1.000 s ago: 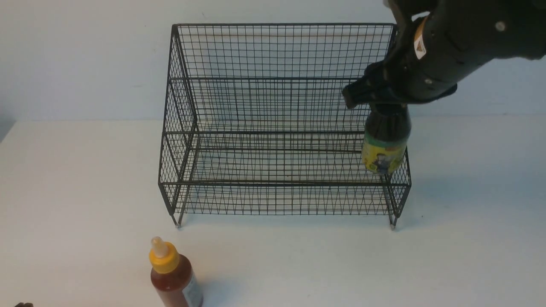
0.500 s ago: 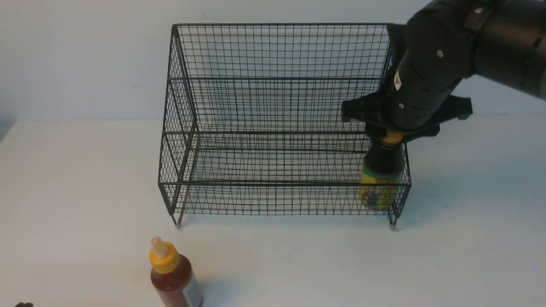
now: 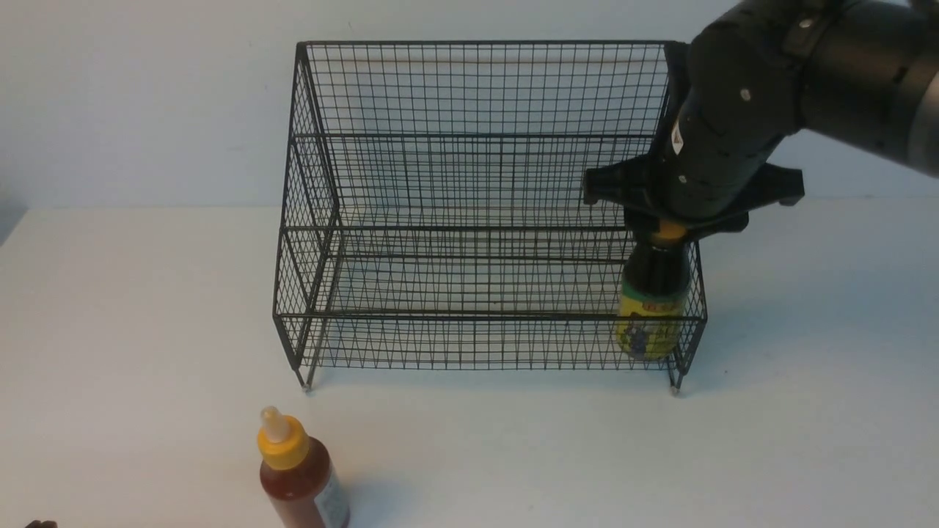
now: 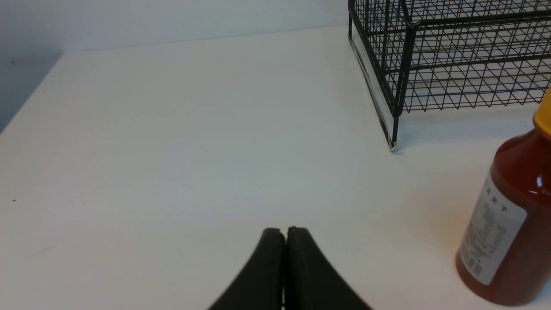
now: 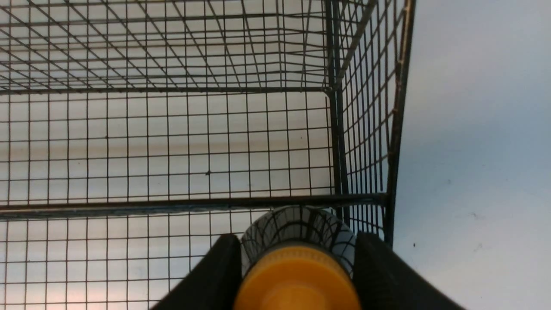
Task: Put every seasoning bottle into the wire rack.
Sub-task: Use the right arm to put the condiment bottle back on the shelf, then use the left arm to grab the condiment bottle closest to it
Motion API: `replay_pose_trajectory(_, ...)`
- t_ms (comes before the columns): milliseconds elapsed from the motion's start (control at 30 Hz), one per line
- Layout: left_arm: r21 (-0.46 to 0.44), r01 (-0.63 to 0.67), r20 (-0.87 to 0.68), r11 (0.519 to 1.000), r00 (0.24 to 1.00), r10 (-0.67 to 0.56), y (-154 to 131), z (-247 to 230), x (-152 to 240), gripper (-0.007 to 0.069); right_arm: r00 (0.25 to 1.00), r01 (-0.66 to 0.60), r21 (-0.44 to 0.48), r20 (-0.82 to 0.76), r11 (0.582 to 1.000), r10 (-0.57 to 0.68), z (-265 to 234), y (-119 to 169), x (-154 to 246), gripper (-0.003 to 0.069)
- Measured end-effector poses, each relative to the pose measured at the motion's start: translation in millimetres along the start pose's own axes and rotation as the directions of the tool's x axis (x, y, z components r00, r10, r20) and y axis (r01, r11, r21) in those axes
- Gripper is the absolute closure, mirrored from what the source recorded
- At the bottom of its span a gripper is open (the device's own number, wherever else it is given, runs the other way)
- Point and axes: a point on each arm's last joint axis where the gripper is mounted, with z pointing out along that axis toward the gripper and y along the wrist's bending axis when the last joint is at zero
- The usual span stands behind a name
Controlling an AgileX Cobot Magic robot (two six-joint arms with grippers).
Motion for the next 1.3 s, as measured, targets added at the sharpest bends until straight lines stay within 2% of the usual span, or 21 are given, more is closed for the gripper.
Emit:
replay_pose_trajectory(167,0.0,0.0,0.0,1.0,1.0,0.0,0,0,0,0.0637,1.0,-0.004,-0.002,0.0,1.0,0.004,0,0,0,0.0325)
replay_pose_trajectory(233,0.0,0.0,0.0,1.0,1.0,0.0,0,0,0,0.0637,1.0,-0.004,0.0,-0.002,1.0,0.004,0,0,0,0.027)
replay_pose_trajectory(400,0.0,0.0,0.0,1.0,1.0,0.0,0,0,0,0.0637,1.0,0.004,0.013,-0.01,1.0,-0.004,-9,-5,1,0.0078)
replay_pose_trajectory(567,0.0,0.0,0.0,1.0,1.0,0.0,0,0,0,0.0637,0.998,0.046,-0.011,0.047,0.999,-0.046,-43,-15,-2,0.0029)
replay_pose_trajectory(733,0.0,0.0,0.0,1.0,1.0,0.0,0,0,0,0.0637,0.992,0.097,-0.014,0.079,0.995,-0.095,-75,-28,0,0.0038)
replay_pose_trajectory(867,0.0,0.0,0.0,1.0,1.0,0.0,0,0,0,0.0637,0.957,0.257,-0.012,0.142,0.966,-0.253,-119,-45,7,0.011)
replay_pose_trajectory(967,0.0,0.0,0.0,1.0,1.0,0.0,0,0,0,0.0637,0.914,0.367,-0.054,0.21,0.929,-0.348,-156,-59,21,0.0219)
replay_pose_trajectory(1067,0.0,0.0,0.0,1.0,1.0,0.0,0,0,0,0.0637,0.891,0.402,-0.124,0.279,0.907,-0.357,-191,-74,43,0.0356)
replay_pose_trajectory(1100,0.0,0.0,0.0,1.0,1.0,0.0,0,0,0,0.0637,0.889,0.407,-0.127,0.281,0.905,-0.361,-192,-76,45,0.0367)
replay_pose_trajectory(1200,0.0,0.0,0.0,1.0,1.0,0.0,0,0,0,0.0637,0.873,0.417,-0.181,0.351,0.891,-0.338,-225,-101,82,0.0537)
replay_pose_trajectory(1233,0.0,0.0,0.0,1.0,1.0,0.0,0,0,0,0.0637,0.87,0.42,-0.191,0.363,0.887,-0.334,-230,-118,112,0.0627)
replay_pose_trajectory(1300,0.0,0.0,0.0,1.0,1.0,0.0,0,0,0,0.0637,0.867,0.421,-0.197,0.374,0.886,-0.329,-232,-130,131,0.0652)
